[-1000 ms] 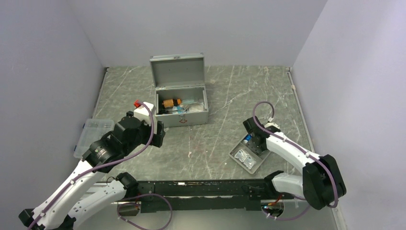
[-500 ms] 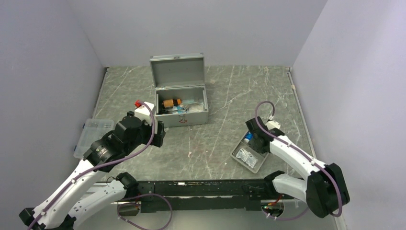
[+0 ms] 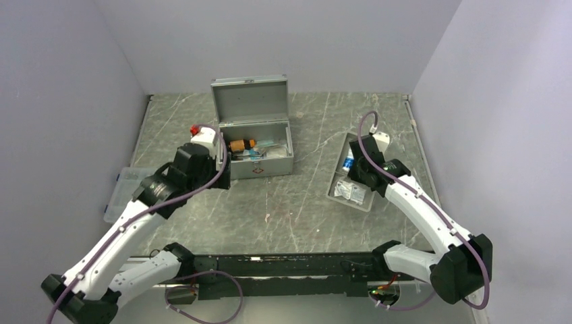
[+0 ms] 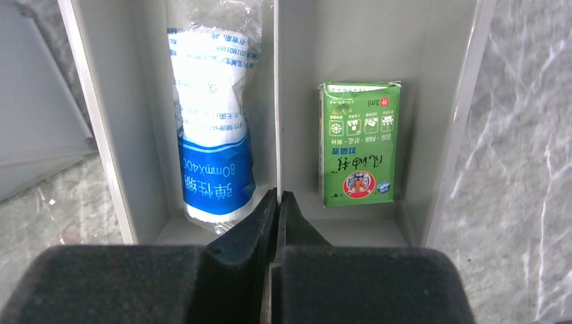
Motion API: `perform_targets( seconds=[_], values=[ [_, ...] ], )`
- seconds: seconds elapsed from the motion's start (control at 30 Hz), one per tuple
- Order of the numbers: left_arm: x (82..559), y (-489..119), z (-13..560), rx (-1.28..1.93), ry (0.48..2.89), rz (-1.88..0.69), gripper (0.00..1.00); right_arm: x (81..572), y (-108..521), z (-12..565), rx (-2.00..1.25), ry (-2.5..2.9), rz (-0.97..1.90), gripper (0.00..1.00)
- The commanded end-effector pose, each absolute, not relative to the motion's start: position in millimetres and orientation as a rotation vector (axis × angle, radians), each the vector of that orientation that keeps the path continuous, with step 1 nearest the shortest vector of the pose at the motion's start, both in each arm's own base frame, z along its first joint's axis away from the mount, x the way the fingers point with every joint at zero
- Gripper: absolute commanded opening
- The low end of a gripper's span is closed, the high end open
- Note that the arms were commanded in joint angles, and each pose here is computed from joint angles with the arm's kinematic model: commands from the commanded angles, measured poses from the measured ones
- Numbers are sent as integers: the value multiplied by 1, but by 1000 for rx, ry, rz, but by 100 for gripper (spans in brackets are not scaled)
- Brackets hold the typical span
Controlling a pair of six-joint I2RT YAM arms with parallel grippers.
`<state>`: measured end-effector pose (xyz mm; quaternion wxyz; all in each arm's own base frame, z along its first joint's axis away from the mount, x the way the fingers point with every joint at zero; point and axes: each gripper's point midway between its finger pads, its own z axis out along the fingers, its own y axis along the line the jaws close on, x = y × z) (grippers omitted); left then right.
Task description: Organize the medicine kit
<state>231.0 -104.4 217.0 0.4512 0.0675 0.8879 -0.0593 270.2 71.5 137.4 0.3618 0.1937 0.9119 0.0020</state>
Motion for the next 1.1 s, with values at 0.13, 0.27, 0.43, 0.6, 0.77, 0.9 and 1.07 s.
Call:
perform_targets(
  seconds=[0.13,0.27,0.43,0.6,0.77,0.9,1.07],
  values=[
    [280,-98,242,-43,2194,-155,100,294,97,181,252,2269,153,0],
    [308,-95,235,-73,2201,-154,99,291,108,187,192,2260,226,0],
    [336,-91,222,-115,2237,-137,86,279,125,200,114,2232,372,0],
    [362,-92,210,-102,2279,-72,73,264,139,208,62,2203,507,0],
    [380,-88,192,-96,2324,-35,67,255,136,213,42,2177,514,0],
    [389,-84,171,-92,2388,-33,62,245,145,213,18,2175,593,0],
    [399,-84,152,-73,2430,-51,55,239,150,204,2,2193,640,0]
  ],
)
